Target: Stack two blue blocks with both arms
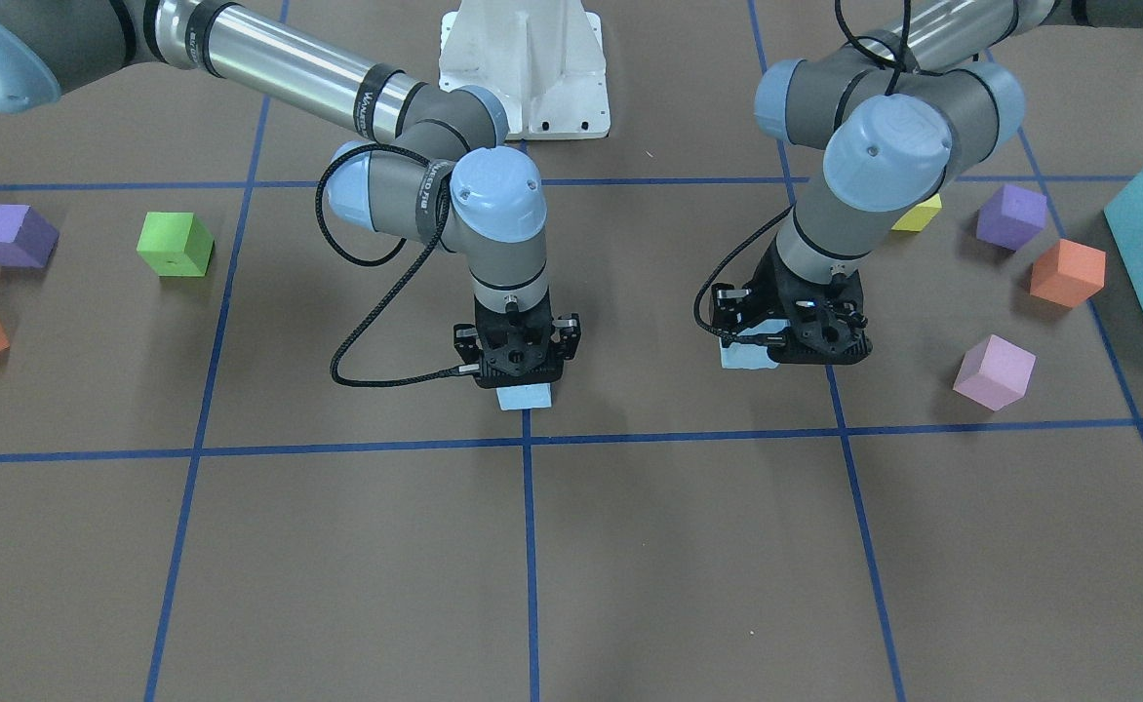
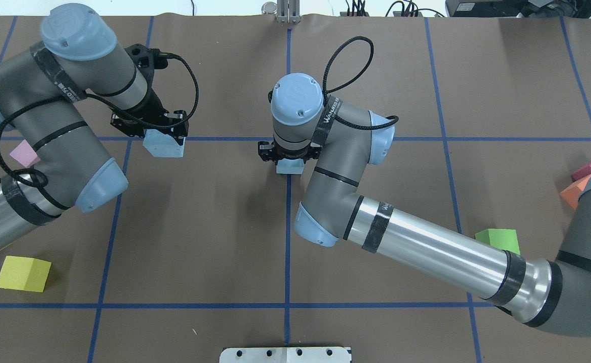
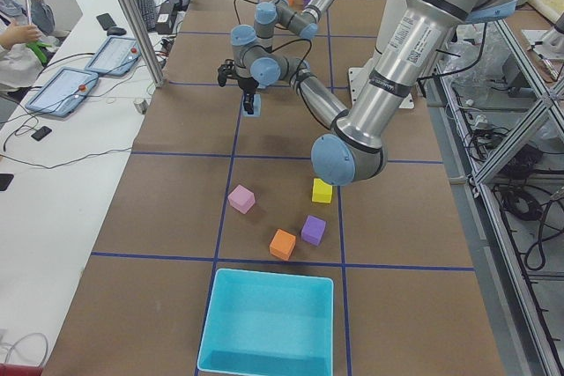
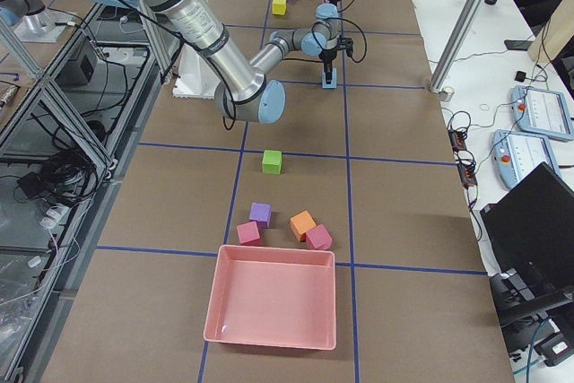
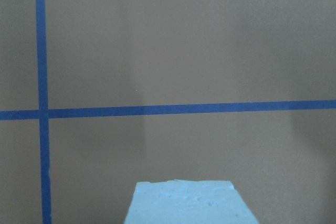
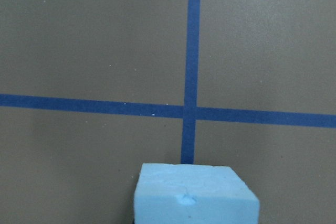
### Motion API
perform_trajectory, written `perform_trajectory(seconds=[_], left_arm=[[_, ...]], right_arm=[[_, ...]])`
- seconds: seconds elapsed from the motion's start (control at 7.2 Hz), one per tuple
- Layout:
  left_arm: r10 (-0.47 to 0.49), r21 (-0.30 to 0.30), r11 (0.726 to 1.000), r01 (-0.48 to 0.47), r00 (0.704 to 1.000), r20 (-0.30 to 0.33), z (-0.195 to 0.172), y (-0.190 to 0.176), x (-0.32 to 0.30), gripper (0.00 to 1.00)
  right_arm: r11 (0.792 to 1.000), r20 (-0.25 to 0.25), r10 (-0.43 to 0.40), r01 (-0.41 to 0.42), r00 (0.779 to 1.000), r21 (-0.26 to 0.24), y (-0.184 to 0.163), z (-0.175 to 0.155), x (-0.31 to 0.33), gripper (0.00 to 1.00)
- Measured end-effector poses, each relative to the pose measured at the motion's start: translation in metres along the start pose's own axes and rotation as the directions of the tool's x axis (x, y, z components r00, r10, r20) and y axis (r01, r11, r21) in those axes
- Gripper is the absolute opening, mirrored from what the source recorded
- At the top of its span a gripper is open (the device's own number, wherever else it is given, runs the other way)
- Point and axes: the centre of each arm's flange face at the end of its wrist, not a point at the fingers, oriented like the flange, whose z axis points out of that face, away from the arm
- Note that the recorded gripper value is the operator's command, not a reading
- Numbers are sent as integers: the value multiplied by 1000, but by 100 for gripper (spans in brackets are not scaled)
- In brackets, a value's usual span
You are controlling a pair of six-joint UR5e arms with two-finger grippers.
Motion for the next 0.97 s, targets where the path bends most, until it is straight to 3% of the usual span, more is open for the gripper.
perform_trajectory(seconds=[0.56,0.97], left_arm=[[-24,1,1000,24,1000,-15,0,-20,46,62],[-25,-6,1000,25,999,-32,2,-40,119,62]], right_arm=[[1000,61,11,-12,998,22,-43,-48,22,100],[999,62,-29,27,998,26,-80,-66,76,100]])
